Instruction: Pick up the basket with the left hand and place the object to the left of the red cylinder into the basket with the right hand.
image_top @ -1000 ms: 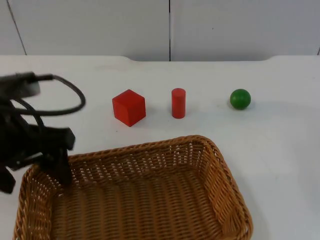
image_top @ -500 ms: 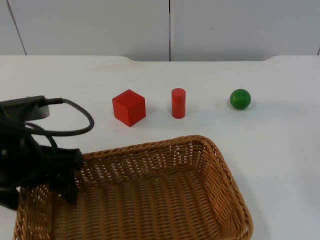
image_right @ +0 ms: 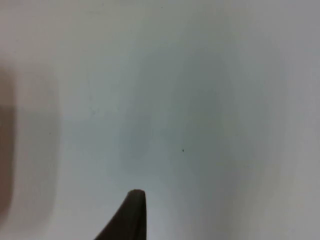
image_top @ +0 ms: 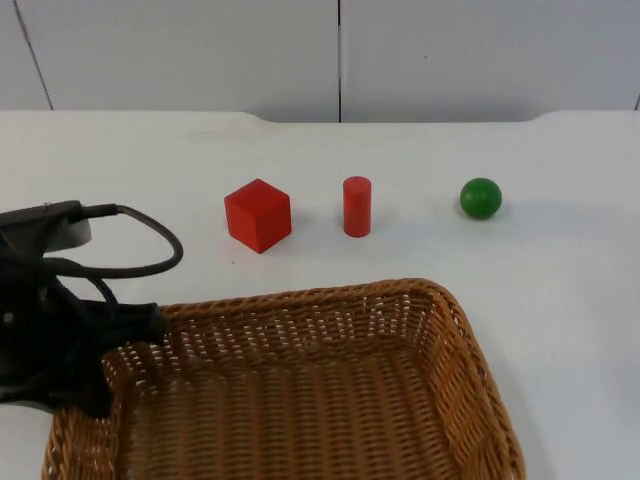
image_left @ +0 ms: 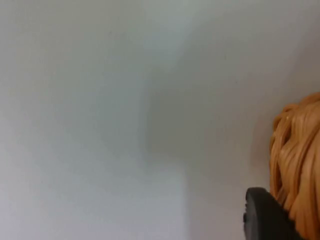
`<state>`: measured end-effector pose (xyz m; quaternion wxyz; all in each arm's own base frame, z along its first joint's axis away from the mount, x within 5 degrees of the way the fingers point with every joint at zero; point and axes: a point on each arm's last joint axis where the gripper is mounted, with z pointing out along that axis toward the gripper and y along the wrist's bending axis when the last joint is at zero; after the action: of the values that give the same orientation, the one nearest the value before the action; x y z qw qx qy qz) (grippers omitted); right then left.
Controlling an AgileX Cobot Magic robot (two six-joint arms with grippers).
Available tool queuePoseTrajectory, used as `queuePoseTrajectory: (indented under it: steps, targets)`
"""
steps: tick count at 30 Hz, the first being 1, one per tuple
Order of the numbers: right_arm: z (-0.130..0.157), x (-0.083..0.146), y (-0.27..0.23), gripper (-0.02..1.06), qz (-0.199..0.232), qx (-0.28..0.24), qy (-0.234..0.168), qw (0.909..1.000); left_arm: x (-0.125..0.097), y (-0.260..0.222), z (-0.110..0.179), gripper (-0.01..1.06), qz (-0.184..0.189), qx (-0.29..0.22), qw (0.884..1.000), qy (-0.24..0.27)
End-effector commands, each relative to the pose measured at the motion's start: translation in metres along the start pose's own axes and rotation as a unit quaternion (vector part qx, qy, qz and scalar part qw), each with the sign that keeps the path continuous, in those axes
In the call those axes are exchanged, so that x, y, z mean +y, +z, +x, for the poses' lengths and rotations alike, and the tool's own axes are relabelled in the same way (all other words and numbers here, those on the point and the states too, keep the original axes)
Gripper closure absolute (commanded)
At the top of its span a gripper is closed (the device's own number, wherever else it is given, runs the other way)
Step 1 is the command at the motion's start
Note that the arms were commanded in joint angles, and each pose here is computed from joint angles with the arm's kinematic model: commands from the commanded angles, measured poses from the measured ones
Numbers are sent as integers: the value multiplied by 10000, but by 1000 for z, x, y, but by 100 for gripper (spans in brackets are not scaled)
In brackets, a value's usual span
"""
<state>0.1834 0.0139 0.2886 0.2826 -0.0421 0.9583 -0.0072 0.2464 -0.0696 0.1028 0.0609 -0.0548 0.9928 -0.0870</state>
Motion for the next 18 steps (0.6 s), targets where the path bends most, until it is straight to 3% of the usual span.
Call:
queuePoseTrajectory:
  steps: [1, 9, 15, 18]
  targets:
    - [-2, -2, -2, -1, 46, -47, -11, 10000, -1, 0, 2, 105, -17, 81, 9999, 147]
    - [-2, -2, -2, -1, 46, -37, -10, 10000, 10, -32, 0, 105, 165, 438, 9974, 551]
    - [-3, 0, -2, -1, -62, -77, 85, 9999, 38, -59, 2, 105, 338, 537, 9970, 434]
    - [-4, 2, -2, -1, -145, -157, 128, 9997, 41, -61, 0, 105, 547, 446, 9969, 336]
